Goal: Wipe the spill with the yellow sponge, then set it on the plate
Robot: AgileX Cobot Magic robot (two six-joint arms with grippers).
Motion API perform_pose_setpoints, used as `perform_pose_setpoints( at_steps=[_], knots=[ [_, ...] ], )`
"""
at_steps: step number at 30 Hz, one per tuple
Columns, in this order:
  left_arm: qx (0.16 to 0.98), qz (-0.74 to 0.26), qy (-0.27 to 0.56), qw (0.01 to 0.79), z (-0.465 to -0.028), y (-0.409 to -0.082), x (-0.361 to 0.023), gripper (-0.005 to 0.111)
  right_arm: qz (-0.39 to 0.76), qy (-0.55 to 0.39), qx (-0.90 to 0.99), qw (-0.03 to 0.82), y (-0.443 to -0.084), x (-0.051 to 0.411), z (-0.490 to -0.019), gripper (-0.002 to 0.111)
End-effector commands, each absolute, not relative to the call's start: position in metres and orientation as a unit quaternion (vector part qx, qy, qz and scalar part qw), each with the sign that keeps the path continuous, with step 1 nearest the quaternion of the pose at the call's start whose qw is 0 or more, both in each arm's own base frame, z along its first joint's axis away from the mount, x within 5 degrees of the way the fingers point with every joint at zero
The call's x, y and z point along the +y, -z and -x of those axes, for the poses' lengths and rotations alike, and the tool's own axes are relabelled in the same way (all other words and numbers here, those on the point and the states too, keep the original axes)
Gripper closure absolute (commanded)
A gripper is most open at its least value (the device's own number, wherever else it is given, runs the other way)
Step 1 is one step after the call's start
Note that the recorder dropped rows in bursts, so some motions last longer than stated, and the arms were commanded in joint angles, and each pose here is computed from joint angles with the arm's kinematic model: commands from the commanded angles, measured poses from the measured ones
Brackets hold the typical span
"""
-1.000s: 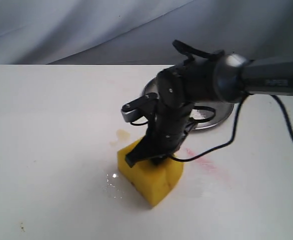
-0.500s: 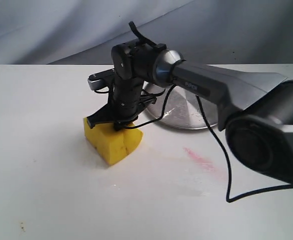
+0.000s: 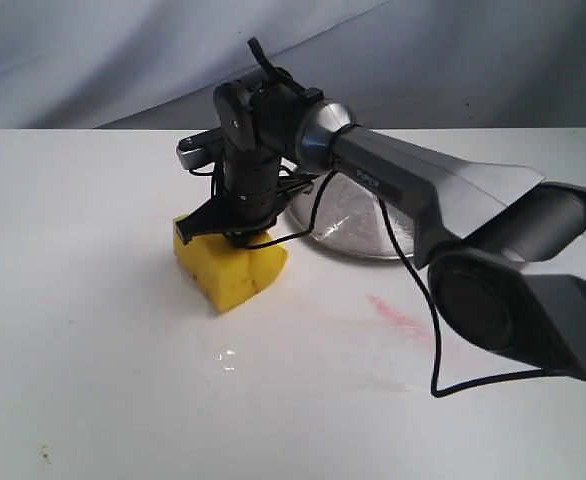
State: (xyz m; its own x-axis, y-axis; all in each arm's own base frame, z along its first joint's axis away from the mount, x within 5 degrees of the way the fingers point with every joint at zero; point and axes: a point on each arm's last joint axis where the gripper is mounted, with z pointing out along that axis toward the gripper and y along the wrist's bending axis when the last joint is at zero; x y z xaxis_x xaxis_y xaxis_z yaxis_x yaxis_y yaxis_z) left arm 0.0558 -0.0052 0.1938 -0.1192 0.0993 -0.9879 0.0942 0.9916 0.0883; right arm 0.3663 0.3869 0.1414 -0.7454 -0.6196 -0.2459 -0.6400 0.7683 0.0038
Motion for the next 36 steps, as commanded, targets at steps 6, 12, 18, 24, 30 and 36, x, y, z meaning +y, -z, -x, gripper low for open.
perform_pose_setpoints(
  at_steps=[6,12,18,24,30,36],
  knots=[
    [0.745,-0.065,-0.002,0.664,-0.056,-0.195,-0.005,0.107,0.361,0.064,0.929,0.049,-0.145,0.273,-0.293,0.108],
    [0.745,-0.065,-0.002,0.664,-0.056,-0.195,-0.005,0.107,0.302,0.103,0.947,0.024,-0.141,0.17,-0.267,0.108],
    [0.745,-0.065,-0.002,0.664,-0.056,-0.195,-0.005,0.107,0.269,0.054,0.962,0.004,-0.14,0.155,-0.253,0.108],
    [0.745,-0.065,-0.002,0.664,-0.056,-0.195,-0.005,0.107,0.328,0.022,0.944,0.02,-0.139,0.213,-0.246,0.108],
    [0.745,-0.065,-0.002,0.664,-0.056,-0.195,-0.005,0.107,0.336,-0.041,0.94,0.035,-0.14,0.297,-0.267,0.108],
    [0.745,-0.065,-0.002,0.664,-0.056,-0.195,-0.005,0.107,0.366,-0.067,0.928,0.021,-0.132,0.374,-0.28,0.108]
  ],
)
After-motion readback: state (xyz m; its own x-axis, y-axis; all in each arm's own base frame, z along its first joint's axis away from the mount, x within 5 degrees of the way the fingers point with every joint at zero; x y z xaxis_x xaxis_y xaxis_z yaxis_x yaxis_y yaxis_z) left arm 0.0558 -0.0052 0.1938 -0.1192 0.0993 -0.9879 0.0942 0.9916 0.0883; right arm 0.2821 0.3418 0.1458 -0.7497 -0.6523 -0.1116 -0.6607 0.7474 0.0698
